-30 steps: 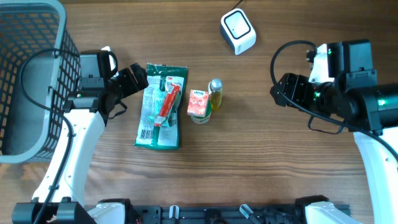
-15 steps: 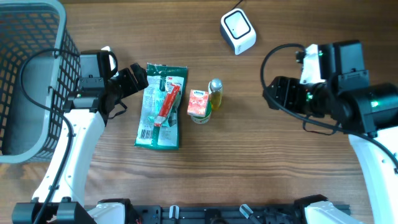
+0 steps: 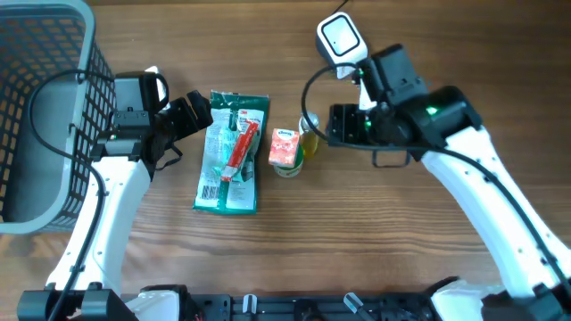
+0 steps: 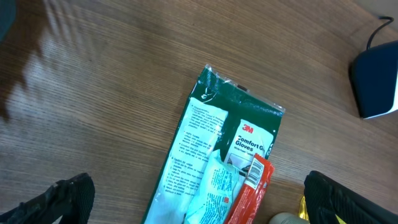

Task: Scan the item barcode
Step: 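Swing the right gripper in toward the Vim bottle, then close the right gripper on the Vim bottle and lift it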

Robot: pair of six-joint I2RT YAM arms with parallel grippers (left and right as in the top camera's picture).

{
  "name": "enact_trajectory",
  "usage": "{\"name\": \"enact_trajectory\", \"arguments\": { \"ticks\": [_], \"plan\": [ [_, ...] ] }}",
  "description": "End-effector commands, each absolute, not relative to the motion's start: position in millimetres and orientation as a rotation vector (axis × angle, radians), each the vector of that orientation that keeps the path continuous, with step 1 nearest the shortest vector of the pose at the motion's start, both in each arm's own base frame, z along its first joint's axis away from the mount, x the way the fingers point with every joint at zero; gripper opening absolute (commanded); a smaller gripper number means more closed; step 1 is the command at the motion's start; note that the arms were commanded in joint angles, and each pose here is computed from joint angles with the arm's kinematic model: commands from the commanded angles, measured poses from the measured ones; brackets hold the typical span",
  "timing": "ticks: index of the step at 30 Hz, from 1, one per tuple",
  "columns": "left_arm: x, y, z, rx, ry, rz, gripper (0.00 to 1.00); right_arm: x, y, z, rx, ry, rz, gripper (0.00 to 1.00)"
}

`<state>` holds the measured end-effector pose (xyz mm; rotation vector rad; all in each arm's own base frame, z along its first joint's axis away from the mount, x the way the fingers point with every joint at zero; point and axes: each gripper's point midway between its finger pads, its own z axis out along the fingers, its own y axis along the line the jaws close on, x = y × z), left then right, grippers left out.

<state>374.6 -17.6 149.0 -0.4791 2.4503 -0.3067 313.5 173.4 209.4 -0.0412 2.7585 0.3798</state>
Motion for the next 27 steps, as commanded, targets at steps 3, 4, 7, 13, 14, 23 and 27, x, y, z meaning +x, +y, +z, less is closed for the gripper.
{"name": "enact_trajectory", "arguments": {
  "ticks": [3,4,7,13,14,23,27],
  "plan": [
    [378.4,-17.9,161.3,-0.465,2.419,-0.322,1.00,341.2,181.2,196.4,-0.035,2.715,0.348,0.84],
    [378.4,-17.9,161.3,-0.464,2.419,-0.322,1.00,345.5,184.9,199.3,-0.061,2.690,0.364,0.85],
    [378.3,-17.9,161.4,-0.464,2.419,-0.322,1.00,350.4,193.4,204.4,-0.119,2.655,0.411,0.85],
    [378.4,-17.9,161.3,-0.464,2.419,-0.322,1.00,358.2,205.0,189.8,-0.183,2.666,0.432,0.85],
    [378.4,-17.9,161.3,-0.465,2.419,-0.322,1.00,359.3,207.7,185.7,-0.190,2.672,0.431,0.84],
    [378.3,-17.9,161.4,-0.464,2.419,-0.322,1.00,369.2,232.1,145.2,-0.265,2.685,0.273,0.85],
    [378.4,-17.9,161.3,-0.464,2.419,-0.322,1.00,367.6,234.3,128.6,-0.273,2.718,0.250,0.84]
  ]
}}
